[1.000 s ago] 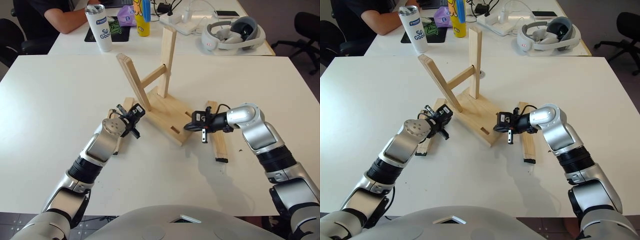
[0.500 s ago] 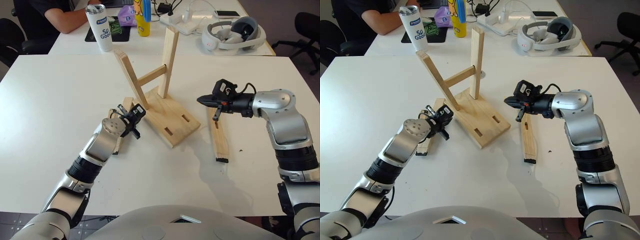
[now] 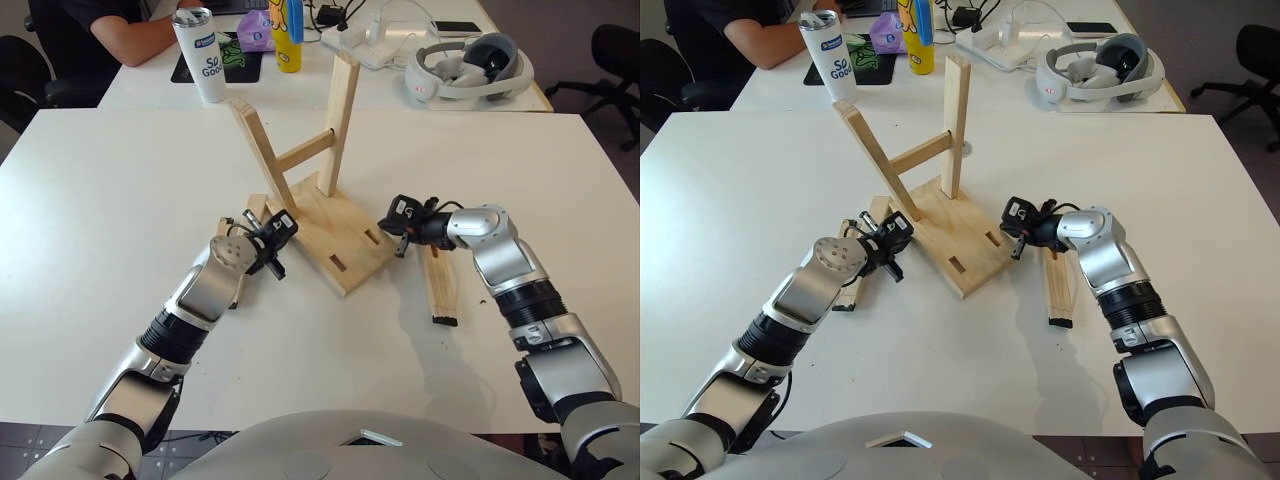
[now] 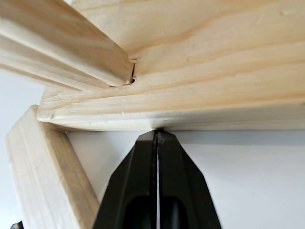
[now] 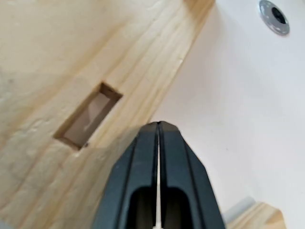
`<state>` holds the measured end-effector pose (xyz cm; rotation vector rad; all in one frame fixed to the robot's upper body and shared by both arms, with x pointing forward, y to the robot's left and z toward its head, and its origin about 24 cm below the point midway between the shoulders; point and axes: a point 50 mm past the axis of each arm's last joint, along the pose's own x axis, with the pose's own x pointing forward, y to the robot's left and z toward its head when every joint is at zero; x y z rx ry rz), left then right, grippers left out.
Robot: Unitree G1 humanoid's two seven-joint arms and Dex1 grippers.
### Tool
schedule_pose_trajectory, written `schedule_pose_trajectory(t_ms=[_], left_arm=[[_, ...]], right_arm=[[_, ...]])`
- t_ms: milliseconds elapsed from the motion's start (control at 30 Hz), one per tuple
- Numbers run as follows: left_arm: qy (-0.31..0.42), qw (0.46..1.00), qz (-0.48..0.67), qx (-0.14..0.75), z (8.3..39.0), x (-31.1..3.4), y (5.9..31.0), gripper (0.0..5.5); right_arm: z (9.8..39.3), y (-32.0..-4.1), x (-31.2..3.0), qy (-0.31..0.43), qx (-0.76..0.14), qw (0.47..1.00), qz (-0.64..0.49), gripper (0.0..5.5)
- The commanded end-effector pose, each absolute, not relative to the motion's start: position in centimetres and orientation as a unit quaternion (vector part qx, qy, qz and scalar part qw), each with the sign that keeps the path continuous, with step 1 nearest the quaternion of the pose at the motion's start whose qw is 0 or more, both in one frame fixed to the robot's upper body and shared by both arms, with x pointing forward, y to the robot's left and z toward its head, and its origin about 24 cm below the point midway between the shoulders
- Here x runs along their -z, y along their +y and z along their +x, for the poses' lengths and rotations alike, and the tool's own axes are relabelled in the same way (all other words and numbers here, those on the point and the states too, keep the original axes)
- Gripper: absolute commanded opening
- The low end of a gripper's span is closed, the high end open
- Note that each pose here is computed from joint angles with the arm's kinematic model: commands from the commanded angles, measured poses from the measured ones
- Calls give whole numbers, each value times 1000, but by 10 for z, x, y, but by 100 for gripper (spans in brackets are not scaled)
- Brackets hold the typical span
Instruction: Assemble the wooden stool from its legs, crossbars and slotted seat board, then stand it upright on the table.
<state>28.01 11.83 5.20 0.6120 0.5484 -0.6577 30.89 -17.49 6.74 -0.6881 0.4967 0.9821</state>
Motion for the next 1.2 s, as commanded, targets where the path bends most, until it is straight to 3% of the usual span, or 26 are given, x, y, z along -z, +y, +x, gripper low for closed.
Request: schedule_pose_trajectory(t_ms=[33,533,1033,1133,1200], left_arm=[[260,864,288,321,280,-51,115,1],[252,866,275,334,284,-51,107,1],[238,870,286,324,292,-64,111,1],[196,889,283,302,298,-78,118,1],[128,917,247,285,297,-101,125,1]], right_arm=[[285,-174,-72,252,-513,762,-305,0],[256,-166,-77,277,-542,749,-262,0],[264,-176,-82,263,-499,780,-272,0],[265,-179,-92,250,-488,790,-275,0],[261,-184,-104,233,-475,806,-265,0]])
